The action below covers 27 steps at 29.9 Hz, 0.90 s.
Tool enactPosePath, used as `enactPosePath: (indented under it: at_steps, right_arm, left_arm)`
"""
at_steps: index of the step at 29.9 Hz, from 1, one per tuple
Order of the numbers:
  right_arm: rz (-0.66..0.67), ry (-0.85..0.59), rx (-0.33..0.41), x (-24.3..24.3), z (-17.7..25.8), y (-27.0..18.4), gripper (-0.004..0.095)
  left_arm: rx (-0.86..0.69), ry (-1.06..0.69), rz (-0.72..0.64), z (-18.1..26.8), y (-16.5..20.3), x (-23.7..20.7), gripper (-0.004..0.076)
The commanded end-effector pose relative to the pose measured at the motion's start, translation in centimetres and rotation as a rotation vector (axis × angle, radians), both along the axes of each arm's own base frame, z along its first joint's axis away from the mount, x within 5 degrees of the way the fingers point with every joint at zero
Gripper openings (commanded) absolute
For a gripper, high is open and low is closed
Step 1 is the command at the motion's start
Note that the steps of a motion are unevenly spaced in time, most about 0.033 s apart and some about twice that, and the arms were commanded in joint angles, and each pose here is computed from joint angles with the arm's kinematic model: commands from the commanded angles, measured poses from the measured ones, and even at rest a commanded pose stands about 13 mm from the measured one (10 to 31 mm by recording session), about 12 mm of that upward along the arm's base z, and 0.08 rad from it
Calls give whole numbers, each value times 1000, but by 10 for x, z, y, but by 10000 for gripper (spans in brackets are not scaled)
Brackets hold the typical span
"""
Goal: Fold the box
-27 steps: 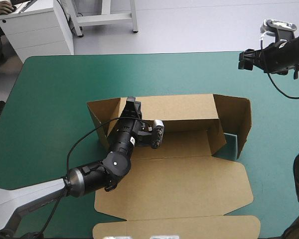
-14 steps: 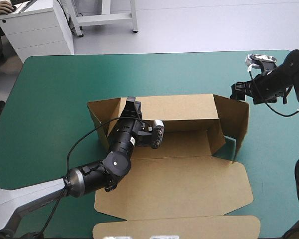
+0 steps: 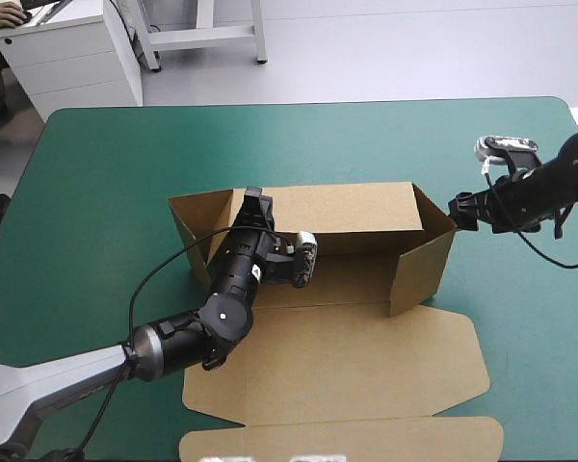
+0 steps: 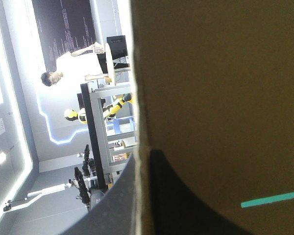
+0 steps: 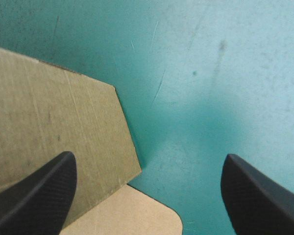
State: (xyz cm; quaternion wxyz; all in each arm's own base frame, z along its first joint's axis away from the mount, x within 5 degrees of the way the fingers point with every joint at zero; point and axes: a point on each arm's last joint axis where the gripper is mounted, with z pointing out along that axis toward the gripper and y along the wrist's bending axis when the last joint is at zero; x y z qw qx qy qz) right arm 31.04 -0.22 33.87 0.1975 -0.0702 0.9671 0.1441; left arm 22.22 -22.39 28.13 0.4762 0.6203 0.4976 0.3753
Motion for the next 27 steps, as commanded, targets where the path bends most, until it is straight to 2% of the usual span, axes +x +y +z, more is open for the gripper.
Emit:
enactPosePath:
  at_steps: [1, 5, 9, 17, 20, 24, 27]
  right_arm:
    - [55, -124, 23, -18, 15, 5, 741]
    - [223, -171, 39, -31, 2, 14, 741]
    - [318, -188, 80, -35, -8, 20, 741]
    - [372, -163, 125, -40, -11, 24, 742]
    - [397, -174, 160, -41, -9, 28, 741]
    - [391, -181, 167, -41, -10, 28, 741]
    - [396, -218, 208, -41, -12, 32, 741]
  left_arm:
    - [-1, -102, 9, 21, 2, 0, -10]
    - [-3, -102, 10, 21, 2, 0, -10]
    - [-3, -102, 10, 21, 2, 0, -10]
    - [-3, -102, 10, 21, 2, 0, -10]
    - [-3, -102, 10, 21, 2, 0, -10]
    - [-3, -102, 10, 21, 2, 0, -10]
    - [-3, -102, 10, 21, 2, 0, -10]
